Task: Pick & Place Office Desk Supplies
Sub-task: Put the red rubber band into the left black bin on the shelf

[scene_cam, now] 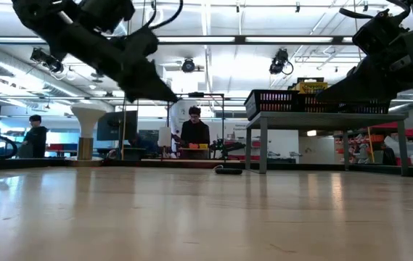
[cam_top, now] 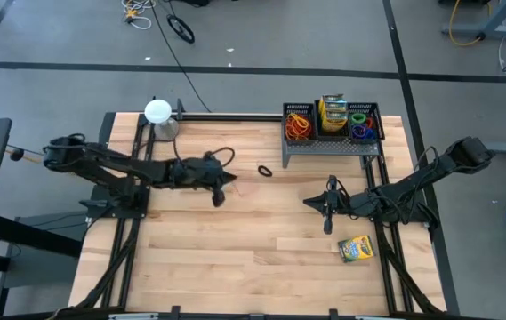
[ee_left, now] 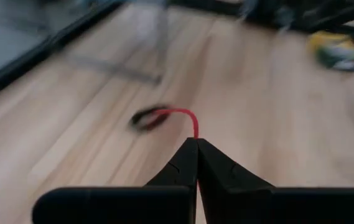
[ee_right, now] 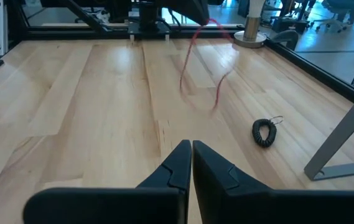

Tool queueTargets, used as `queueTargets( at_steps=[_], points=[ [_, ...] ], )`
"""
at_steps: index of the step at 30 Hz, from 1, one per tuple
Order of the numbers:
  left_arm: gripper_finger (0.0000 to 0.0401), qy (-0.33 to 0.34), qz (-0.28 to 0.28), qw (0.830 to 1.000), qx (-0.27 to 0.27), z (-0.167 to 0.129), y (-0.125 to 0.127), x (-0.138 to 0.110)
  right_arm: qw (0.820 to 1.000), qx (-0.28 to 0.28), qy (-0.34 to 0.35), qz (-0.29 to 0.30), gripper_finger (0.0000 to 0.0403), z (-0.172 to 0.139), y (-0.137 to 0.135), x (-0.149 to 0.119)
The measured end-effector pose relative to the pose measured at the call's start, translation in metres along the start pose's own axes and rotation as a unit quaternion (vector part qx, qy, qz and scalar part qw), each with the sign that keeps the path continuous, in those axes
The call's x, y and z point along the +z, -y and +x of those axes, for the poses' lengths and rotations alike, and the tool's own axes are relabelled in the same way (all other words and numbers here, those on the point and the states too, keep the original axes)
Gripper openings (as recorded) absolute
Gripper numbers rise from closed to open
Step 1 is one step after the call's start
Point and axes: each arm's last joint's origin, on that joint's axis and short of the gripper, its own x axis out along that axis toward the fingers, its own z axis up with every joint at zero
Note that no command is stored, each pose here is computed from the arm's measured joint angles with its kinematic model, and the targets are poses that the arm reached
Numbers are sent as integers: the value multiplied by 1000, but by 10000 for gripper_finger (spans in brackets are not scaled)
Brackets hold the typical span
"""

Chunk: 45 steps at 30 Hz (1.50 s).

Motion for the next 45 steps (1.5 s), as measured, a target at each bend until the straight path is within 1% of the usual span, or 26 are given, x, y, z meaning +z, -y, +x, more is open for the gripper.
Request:
queueTargets(
  at_steps=[3,7,10,15,18,21,25,29,32,35,37,40,45],
  points=[
    [6,39,30,998,-30,12,13,-1,1000,0,0,0,25,0,0,0],
    [6,69,54,995,-54,35,24,-13,1000,-1,0,4,25,0,0,0],
    [6,103,56,990,-84,53,30,-24,1000,2,0,17,25,0,0,0],
    [6,154,53,979,-125,75,37,-36,1000,9,-6,15,25,4,-2,-3],
    [6,154,68,975,-145,86,41,-41,1000,12,15,8,25,11,-6,-3],
    [6,156,73,973,-153,93,46,-41,999,28,27,-8,25,19,-12,-5],
    [6,157,76,972,-158,95,52,-42,999,28,2,-25,25,37,-20,-11],
    [7,158,83,971,-158,95,54,-42,998,40,-34,-25,33,64,-26,-16],
    [7,158,85,971,-158,94,55,-43,998,38,-48,-25,58,87,-31,-16],
    [7,158,89,971,-154,94,55,-43,998,27,-56,-25,98,107,-34,-17],
    [7,156,90,972,-153,94,55,-43,998,32,-59,-13,129,116,-35,-17],
    [7,153,91,972,-152,94,55,-44,997,51,-62,6,177,123,-37,-15],
    [7,152,91,973,-149,95,55,-44,996,54,-52,38,247,124,-38,-13]
  ],
)
